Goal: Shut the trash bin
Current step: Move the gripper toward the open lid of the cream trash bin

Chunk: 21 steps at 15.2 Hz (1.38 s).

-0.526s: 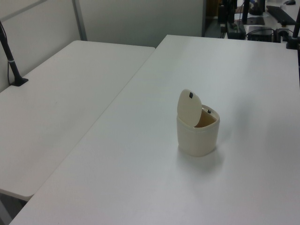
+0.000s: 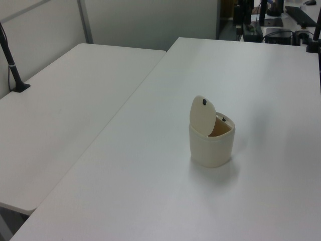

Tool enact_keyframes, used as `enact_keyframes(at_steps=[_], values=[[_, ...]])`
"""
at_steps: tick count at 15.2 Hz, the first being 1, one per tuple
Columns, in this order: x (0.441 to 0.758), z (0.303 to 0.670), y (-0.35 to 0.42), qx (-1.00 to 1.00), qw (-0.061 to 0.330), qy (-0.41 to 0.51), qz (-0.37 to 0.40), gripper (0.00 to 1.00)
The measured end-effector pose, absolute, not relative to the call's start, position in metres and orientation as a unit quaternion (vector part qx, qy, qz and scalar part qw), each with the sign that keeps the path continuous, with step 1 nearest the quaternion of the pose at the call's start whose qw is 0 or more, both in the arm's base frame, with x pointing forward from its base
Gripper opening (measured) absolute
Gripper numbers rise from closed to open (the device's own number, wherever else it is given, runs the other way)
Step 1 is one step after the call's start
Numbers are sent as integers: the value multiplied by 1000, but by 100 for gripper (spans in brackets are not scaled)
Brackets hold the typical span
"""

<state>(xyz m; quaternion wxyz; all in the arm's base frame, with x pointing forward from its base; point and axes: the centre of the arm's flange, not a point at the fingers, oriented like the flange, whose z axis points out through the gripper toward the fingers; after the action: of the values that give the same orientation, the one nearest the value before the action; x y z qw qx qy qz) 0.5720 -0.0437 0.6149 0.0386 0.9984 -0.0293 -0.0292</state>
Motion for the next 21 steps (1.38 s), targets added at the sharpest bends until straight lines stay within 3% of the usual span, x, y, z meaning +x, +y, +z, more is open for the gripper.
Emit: enact_keyframes(at_steps=[11,13,16,18,20,21], values=[[582,600,-28,999,36,13,-33,99],[586,599,-21,998,16,52,-24,82],[589,598,-2,989,-23,143,-15,41],[589,598,17,978,-40,203,-11,22],[586,598,56,961,-45,271,-10,15],[585,597,74,955,-45,291,-11,5]])
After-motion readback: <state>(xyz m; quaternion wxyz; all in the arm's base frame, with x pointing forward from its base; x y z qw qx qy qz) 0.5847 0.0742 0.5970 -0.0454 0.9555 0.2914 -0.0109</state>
